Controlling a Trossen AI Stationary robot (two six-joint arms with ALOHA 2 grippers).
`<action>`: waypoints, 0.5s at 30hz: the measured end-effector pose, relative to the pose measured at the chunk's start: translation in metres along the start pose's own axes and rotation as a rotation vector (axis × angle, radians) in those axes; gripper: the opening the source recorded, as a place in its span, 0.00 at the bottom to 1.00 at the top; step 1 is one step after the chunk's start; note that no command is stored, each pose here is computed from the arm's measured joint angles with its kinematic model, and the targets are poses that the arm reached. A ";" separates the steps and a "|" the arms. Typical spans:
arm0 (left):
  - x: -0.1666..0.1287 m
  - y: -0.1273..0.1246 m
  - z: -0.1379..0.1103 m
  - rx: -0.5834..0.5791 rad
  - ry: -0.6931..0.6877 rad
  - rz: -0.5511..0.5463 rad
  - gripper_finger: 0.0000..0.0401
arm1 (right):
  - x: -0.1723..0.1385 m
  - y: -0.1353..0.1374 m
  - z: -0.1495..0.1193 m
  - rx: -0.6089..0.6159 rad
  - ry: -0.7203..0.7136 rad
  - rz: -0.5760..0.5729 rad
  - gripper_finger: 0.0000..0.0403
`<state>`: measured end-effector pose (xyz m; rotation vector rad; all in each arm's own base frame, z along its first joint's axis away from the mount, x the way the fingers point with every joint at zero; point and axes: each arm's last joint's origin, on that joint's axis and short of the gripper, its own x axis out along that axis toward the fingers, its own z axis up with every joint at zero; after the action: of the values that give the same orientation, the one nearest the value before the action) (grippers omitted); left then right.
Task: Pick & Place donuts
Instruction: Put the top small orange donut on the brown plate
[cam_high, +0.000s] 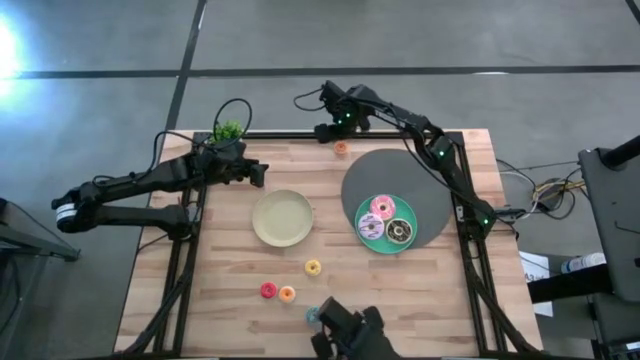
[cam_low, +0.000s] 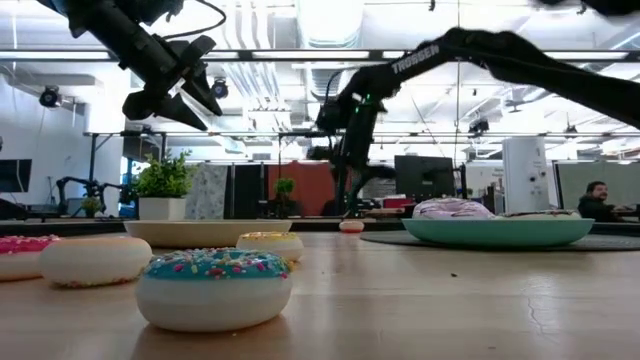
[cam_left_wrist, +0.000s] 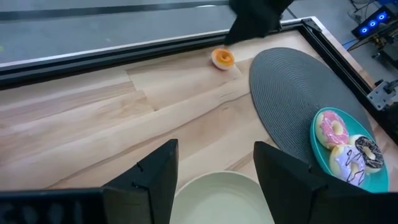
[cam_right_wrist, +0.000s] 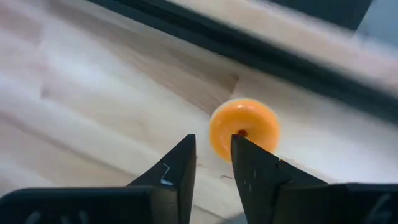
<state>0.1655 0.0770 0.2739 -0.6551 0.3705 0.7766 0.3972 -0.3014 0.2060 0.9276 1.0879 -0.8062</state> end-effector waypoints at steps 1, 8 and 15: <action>0.000 0.000 0.000 0.005 0.000 0.000 0.46 | -0.007 0.002 -0.001 -0.063 -0.021 -0.021 0.25; 0.000 0.000 0.000 0.019 0.000 0.000 0.46 | 0.003 0.010 -0.019 -0.569 0.056 -0.162 0.35; 0.000 0.000 0.000 0.017 0.000 0.000 0.46 | 0.014 0.018 -0.028 -0.972 0.097 -0.151 0.42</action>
<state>0.1654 0.0769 0.2739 -0.6395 0.3768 0.7726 0.4072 -0.2697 0.1911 0.0606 1.4366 -0.2634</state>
